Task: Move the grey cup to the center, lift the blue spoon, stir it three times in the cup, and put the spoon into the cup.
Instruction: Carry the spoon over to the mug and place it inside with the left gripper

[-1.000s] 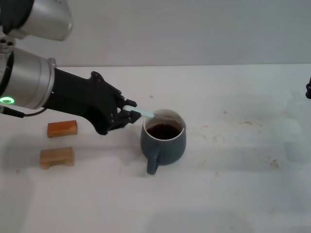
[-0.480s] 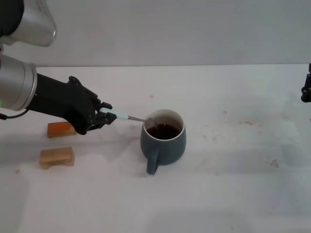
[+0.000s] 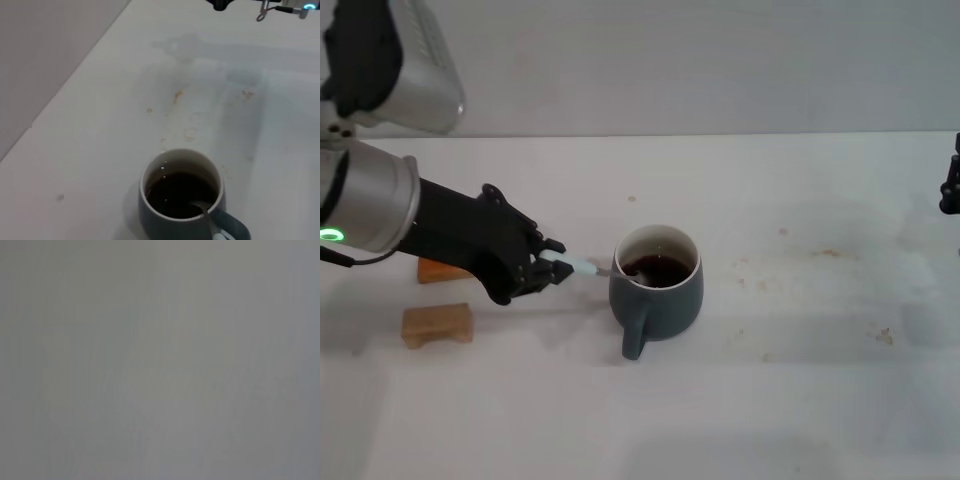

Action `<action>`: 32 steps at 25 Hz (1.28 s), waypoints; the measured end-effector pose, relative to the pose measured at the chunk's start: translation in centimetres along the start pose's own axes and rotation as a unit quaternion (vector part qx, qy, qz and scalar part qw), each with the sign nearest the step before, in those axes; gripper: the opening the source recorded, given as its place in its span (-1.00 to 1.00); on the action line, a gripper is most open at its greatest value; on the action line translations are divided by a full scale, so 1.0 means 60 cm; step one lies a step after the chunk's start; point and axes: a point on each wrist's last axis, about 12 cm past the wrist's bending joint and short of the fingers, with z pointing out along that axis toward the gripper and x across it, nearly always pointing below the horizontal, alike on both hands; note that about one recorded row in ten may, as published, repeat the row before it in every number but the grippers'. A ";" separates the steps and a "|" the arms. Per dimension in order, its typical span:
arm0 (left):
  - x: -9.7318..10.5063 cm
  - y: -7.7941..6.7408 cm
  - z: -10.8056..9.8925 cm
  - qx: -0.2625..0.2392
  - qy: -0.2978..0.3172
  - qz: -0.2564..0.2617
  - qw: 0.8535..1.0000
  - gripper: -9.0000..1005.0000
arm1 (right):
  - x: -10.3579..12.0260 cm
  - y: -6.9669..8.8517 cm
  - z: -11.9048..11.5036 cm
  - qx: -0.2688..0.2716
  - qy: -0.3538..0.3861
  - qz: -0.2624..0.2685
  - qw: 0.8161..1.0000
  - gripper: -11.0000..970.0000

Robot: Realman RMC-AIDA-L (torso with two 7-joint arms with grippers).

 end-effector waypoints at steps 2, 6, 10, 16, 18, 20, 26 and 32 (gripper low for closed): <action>0.000 0.000 0.000 0.000 0.000 0.000 1.000 -0.64 | 0.000 0.000 0.000 -0.001 0.000 0.000 1.000 -0.88; -0.015 -0.007 0.012 0.010 0.003 0.017 1.000 -0.64 | 0.000 0.001 0.000 -0.002 0.000 0.000 1.000 -0.88; -0.032 -0.003 0.019 0.018 0.003 0.024 1.000 -0.64 | 0.000 0.002 0.000 -0.002 -0.001 0.000 1.000 -0.88; -0.056 -0.002 0.033 0.035 0.006 0.039 0.999 -0.64 | -0.002 0.002 0.000 -0.002 -0.004 0.000 1.000 -0.88; -0.060 -0.002 0.036 0.037 0.007 0.043 0.998 -0.64 | -0.002 0.003 -0.001 -0.003 -0.005 -0.001 1.000 -0.88; -0.078 -0.003 0.043 0.044 0.008 0.054 0.998 -0.64 | -0.002 0.004 -0.002 -0.006 -0.005 -0.001 1.000 -0.88; -0.108 -0.002 0.057 0.051 0.005 0.066 0.996 -0.64 | -0.001 0.005 -0.003 -0.007 -0.004 -0.002 1.000 -0.88; -0.125 -0.001 0.076 0.053 0.007 0.072 0.996 -0.65 | 0.002 0.003 -0.004 -0.006 -0.001 -0.004 1.000 -0.88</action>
